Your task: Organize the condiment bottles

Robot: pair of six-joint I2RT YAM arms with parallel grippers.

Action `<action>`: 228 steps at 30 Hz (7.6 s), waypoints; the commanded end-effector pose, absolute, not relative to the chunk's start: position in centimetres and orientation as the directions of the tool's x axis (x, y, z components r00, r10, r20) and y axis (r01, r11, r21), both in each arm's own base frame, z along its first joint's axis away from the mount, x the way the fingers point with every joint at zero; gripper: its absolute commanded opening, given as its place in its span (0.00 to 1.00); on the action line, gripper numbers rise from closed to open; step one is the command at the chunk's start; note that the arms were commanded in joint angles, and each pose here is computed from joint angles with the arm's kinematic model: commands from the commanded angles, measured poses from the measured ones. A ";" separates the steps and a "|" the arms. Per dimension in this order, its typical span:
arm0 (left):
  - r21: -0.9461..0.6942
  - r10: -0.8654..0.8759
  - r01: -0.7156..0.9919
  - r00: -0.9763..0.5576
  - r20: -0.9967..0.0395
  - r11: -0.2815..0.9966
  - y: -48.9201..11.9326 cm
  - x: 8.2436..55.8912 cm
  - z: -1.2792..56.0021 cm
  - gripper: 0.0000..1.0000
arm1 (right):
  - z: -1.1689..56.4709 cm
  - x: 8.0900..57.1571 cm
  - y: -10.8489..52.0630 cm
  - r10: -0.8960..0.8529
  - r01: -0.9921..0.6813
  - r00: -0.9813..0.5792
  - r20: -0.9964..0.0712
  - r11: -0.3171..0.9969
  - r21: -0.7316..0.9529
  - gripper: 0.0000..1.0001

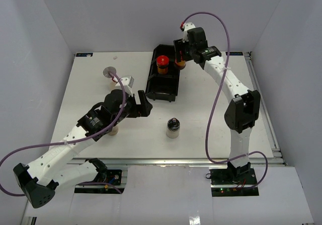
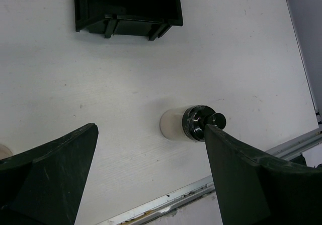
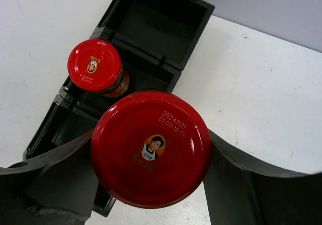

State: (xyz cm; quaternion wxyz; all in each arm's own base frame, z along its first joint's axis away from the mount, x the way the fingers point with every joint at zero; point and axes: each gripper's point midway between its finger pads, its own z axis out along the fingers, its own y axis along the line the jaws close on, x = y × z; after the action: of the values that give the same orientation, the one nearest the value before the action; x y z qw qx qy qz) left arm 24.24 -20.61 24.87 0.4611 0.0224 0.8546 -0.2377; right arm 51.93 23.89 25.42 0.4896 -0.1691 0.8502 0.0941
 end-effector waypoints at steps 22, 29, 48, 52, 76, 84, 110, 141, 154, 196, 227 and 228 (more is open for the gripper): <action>-0.377 -0.212 0.256 -0.500 -0.840 0.890 -18.8 23.9 27.8 0.98 | 26.8 57.3 28.4 -0.197 -0.396 -0.217 -0.956 0.913 -0.098 0.08; -0.379 -0.213 0.255 -0.501 -0.839 0.890 -18.8 24.0 27.7 0.98 | 25.1 57.6 28.9 -0.208 -0.400 -0.237 -0.949 0.911 -0.100 0.08; -0.376 -0.212 0.248 -0.503 -0.838 0.893 -18.7 24.0 27.3 0.98 | 21.3 57.9 29.5 -0.243 -0.399 -0.280 -0.929 0.910 -0.117 0.67; -0.377 -0.214 0.246 -0.504 -0.837 0.893 -18.7 24.0 27.3 0.98 | 21.0 57.7 29.5 -0.248 -0.400 -0.285 -0.926 0.909 -0.121 0.84; -0.358 -0.209 0.159 -0.575 -0.791 0.920 -18.9 27.4 23.9 0.98 | 29.4 45.3 26.0 -0.245 -0.501 -0.361 -0.900 0.865 -0.035 0.90; -0.441 -0.228 0.180 -0.653 -0.722 0.879 -20.7 26.9 21.6 0.98 | 21.7 32.6 25.9 -0.330 -0.623 -0.476 -0.815 0.781 0.048 0.93; -0.428 -0.249 0.129 -0.652 -0.717 0.895 -18.7 25.6 19.5 0.98 | 14.6 22.8 29.5 -0.426 -0.767 -0.482 -0.766 0.627 0.135 0.98; -0.419 -0.249 0.132 -0.633 -0.733 0.898 -18.2 25.5 20.1 0.98 | 11.3 23.0 27.6 -0.514 -0.671 -0.578 -0.634 0.741 0.011 0.30; -0.358 -0.217 0.128 -0.594 -0.774 0.925 -17.5 27.1 21.9 0.98 | 22.7 34.3 29.8 -0.391 -0.567 -0.472 -0.790 0.821 -0.068 0.08; -0.292 -0.230 0.031 -0.538 -0.811 0.956 -13.5 26.9 22.9 0.98 | 14.2 46.0 30.6 -0.321 -0.469 -0.545 -0.775 0.883 -0.036 0.58; -0.108 -0.366 -0.411 -0.624 -0.691 0.905 -4.6 22.0 19.6 0.87 | 23.6 42.6 26.0 -0.266 -0.399 -0.431 -0.862 0.913 -0.083 0.96; -0.090 -0.367 -0.424 -0.634 -0.681 0.901 -4.4 21.8 18.9 0.89 | 23.9 42.1 25.8 -0.261 -0.401 -0.426 -0.866 0.913 -0.078 0.95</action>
State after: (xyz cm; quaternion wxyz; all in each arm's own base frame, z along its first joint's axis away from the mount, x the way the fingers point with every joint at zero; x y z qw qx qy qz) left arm 23.05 -5.65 21.39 0.4036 -0.1993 0.8930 0.0012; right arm 43.13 26.64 22.00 0.4770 -0.2028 0.8527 0.0648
